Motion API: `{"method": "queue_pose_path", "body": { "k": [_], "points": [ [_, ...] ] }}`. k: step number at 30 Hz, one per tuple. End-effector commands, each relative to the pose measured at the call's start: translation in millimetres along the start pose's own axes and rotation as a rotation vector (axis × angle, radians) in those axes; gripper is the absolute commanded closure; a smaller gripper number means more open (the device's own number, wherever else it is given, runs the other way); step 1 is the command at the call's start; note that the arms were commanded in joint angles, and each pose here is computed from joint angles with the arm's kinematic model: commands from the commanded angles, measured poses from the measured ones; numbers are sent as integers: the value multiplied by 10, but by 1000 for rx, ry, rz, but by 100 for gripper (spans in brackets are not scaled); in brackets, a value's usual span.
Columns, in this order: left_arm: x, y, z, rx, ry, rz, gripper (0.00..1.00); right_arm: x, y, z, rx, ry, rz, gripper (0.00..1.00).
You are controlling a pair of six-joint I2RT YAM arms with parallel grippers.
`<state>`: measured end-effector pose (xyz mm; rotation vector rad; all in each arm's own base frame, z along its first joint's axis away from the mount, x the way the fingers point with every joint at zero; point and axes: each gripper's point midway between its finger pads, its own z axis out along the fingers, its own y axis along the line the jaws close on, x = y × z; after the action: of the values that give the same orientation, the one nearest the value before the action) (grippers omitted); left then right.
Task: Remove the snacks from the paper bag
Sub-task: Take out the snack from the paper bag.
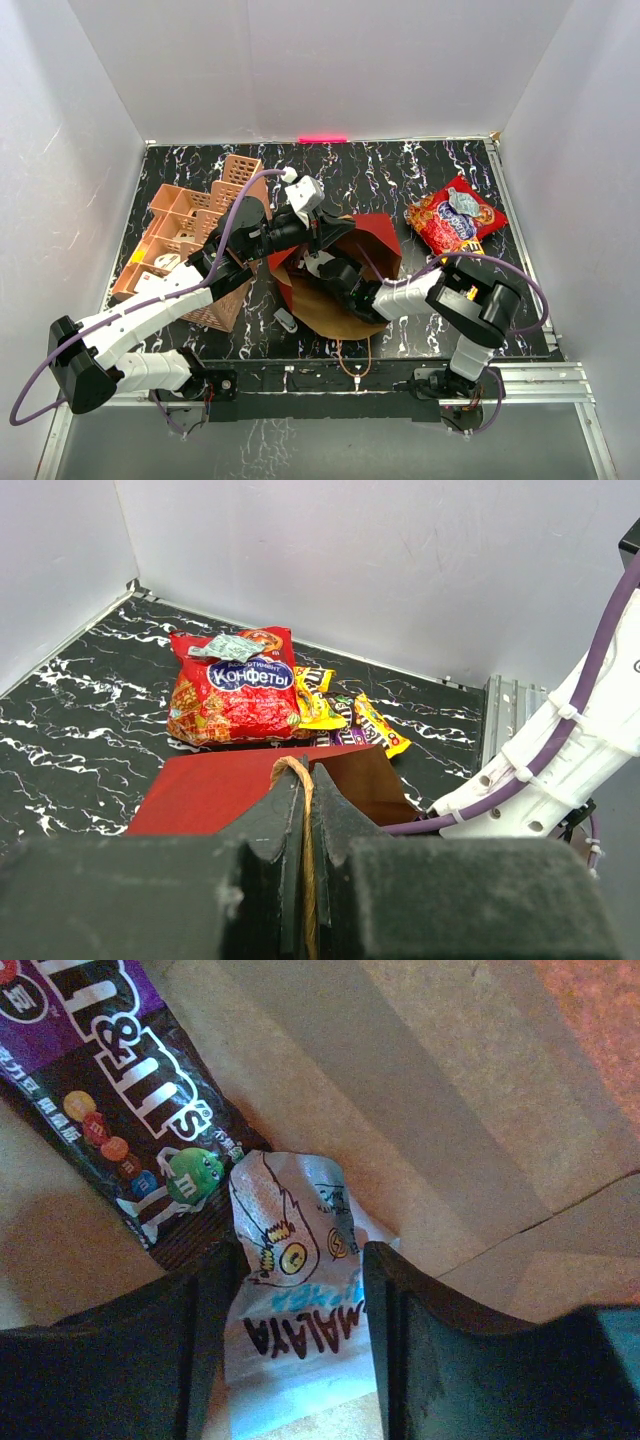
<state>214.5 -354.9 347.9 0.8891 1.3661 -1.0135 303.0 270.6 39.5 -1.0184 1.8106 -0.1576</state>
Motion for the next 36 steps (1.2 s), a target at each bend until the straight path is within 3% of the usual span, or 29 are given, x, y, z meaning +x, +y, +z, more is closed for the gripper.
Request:
{"method": "queue_pose_path", "body": {
  "k": [1, 4, 11, 26, 36],
  "points": [
    [-310, -53, -74, 7, -81, 45, 100, -164, -119, 69, 74, -32, 39, 49],
    [-314, -51, -79, 5, -82, 48, 100, -153, -162, 70, 98, -24, 40, 67],
    [-295, -40, -69, 1, -78, 46, 100, -257, -245, -77, 77, -51, 37, 92],
    [-218, 40, -42, -32, -55, 56, 100, -780, 118, -1036, -388, -337, 95, 93],
    [-159, 167, -33, -95, -44, 62, 100, -1153, -180, -1930, -502, -494, 276, 93]
  ]
}}
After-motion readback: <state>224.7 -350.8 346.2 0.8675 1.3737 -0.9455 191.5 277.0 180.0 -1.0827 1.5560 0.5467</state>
